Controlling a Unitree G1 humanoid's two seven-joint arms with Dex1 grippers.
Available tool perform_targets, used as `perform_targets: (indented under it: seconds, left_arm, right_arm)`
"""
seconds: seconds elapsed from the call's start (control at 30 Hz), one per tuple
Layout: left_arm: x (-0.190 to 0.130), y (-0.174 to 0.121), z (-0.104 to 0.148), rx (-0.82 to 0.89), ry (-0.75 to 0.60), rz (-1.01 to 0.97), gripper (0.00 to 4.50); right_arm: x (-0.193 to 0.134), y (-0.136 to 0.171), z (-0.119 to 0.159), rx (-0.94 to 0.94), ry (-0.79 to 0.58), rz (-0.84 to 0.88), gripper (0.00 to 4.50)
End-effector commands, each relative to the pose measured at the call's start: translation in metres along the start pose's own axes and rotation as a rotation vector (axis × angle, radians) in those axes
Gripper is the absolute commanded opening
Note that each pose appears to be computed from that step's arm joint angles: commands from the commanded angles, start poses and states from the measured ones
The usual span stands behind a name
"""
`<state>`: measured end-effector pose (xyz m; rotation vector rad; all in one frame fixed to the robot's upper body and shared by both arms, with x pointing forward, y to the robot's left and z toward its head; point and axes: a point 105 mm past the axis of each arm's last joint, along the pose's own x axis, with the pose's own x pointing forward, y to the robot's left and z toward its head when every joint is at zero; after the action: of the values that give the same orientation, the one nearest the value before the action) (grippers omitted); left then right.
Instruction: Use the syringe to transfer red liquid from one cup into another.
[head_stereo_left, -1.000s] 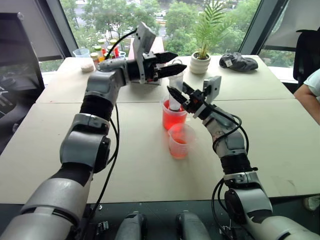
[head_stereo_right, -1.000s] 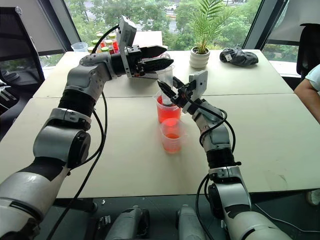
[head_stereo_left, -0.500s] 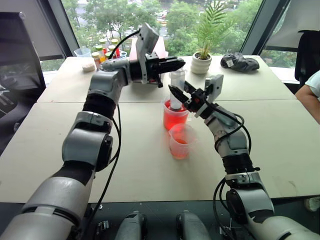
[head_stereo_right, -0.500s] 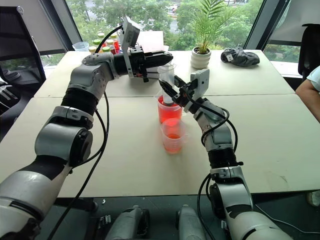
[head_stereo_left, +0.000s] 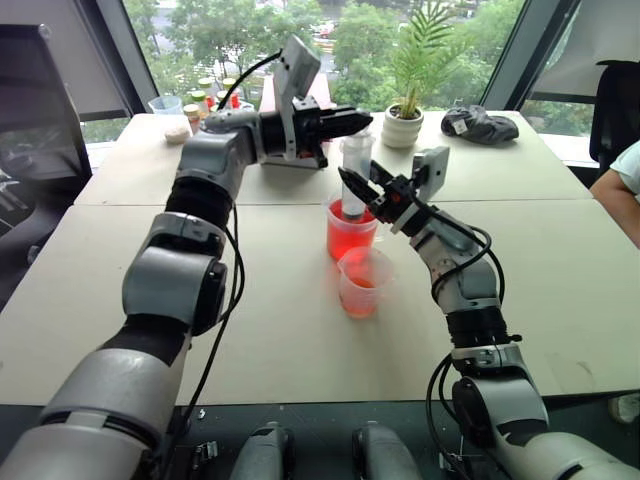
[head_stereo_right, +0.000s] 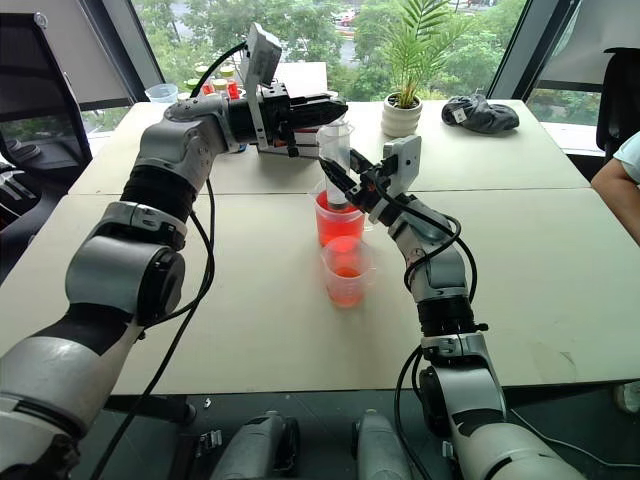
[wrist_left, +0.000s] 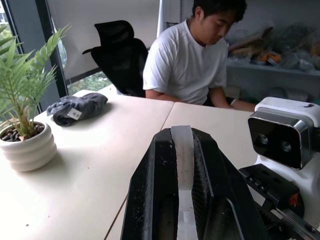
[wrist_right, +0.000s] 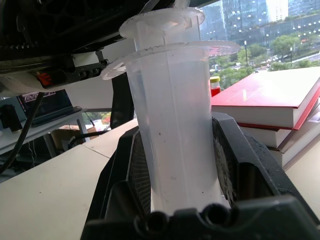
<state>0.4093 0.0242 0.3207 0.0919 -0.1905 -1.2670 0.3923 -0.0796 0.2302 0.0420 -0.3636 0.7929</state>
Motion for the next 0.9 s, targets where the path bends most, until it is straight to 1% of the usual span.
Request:
perform_targets:
  seconds: [0.03, 0.4, 0.77, 0.83, 0.87, 0.9]
  left_arm:
    - [-0.013, 0.009, 0.075, 0.182, -0.164, 0.089, 0.03]
    - [-0.016, 0.011, 0.086, 0.209, -0.186, 0.111, 0.03]
    - [-0.015, 0.009, 0.087, 0.204, -0.198, 0.095, 0.03]
    - [-0.015, 0.008, 0.084, 0.199, -0.192, 0.088, 0.91]
    - [-0.014, 0.008, 0.083, 0.193, -0.190, 0.084, 1.24]
    - [-0.014, 0.008, 0.081, 0.189, -0.188, 0.080, 1.71]
  right_arm:
    - [0.000, 0.015, -0.010, 0.015, 0.028, 0.060, 1.37]
    - [0.000, 0.015, -0.011, 0.017, 0.033, 0.057, 1.37]
    - [0.000, 0.014, -0.009, 0.008, 0.026, 0.054, 1.37]
    - [0.001, 0.013, -0.006, 0.002, 0.020, 0.051, 1.37]
    - [0.001, 0.012, -0.005, -0.002, 0.016, 0.048, 1.37]
    - [0.001, 0.011, -0.003, -0.006, 0.012, 0.047, 1.37]
